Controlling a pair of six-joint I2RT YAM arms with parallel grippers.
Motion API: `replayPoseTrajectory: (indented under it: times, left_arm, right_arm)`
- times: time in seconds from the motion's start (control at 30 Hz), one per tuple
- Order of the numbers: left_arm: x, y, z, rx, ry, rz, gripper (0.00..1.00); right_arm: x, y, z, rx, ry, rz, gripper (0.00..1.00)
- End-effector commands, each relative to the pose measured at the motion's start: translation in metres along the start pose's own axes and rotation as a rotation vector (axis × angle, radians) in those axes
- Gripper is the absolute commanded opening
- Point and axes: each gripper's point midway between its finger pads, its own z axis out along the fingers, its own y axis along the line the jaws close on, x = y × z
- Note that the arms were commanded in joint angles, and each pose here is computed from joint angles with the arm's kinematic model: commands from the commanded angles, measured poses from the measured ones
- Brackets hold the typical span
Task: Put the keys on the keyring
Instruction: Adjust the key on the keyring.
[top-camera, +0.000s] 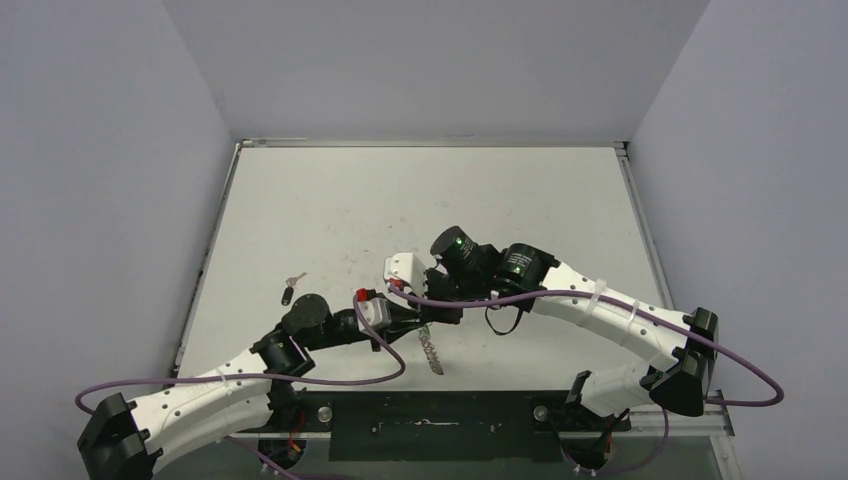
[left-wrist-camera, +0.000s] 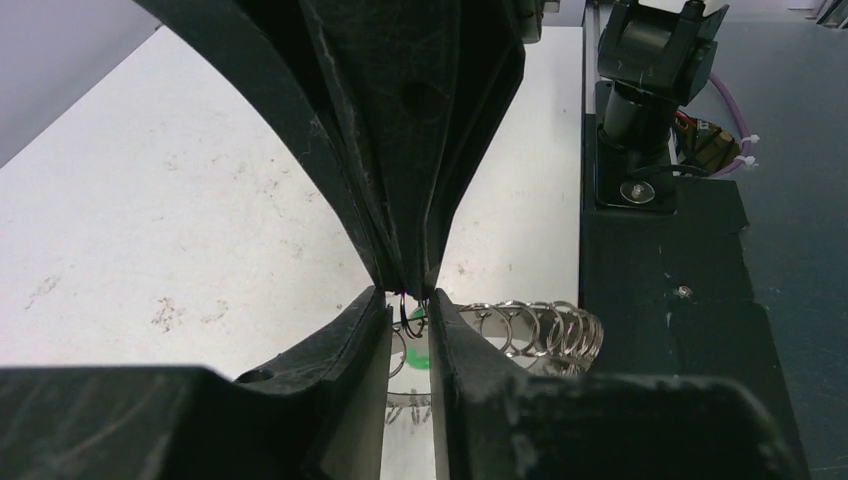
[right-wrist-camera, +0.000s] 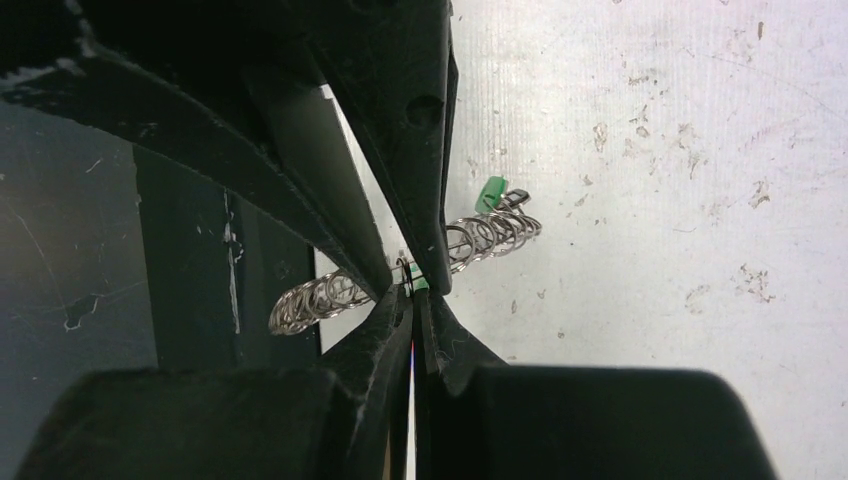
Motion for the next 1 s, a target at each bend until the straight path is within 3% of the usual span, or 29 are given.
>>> replayPoseTrajectory:
  times: [0.0, 0.07, 0.3, 0.4, 0.47, 0.73, 0.97]
  left_arm:
    - [-0.029, -0.001, 0.004, 0.019, -0.094, 0.035, 0.12]
    - [-0.028, -0.002, 0.004, 0.022, -0.09, 0.037, 0.0]
    - [-0.021, -0.001, 0.002, 0.014, -0.066, 0.037, 0.0]
    - [-0.022, -0.001, 0.0, 0.006, -0.074, 0.039, 0.0]
    - [-0.024, 0.0, -0.001, -0.002, -0.092, 0.04, 0.0]
    - [-0.039, -0.004, -0.013, -0.022, -0.213, 0.059, 0.0]
    - [-0.054, -0.006, -0.025, -0.038, -0.301, 0.082, 0.0]
  right_arm:
    - [-0.022, -0.005, -0.007, 0.028, -0.087, -0.03, 0.0]
    - [-0.022, -0.005, -0.008, 0.032, -0.088, -0.031, 0.0]
    - [-0.024, -0.008, -0.012, 0.054, -0.103, -0.033, 0.02]
    - [-0.024, -0.013, -0.014, 0.08, -0.119, -0.023, 0.2]
    - [-0.024, -0.016, -0.017, 0.084, -0.148, -0.015, 0.26]
    - [-0.025, -0.009, -0.03, -0.028, -0.372, -0.047, 0.35]
    - [-0.018, -0.005, -0.022, -0.087, -0.393, -0.061, 0.38]
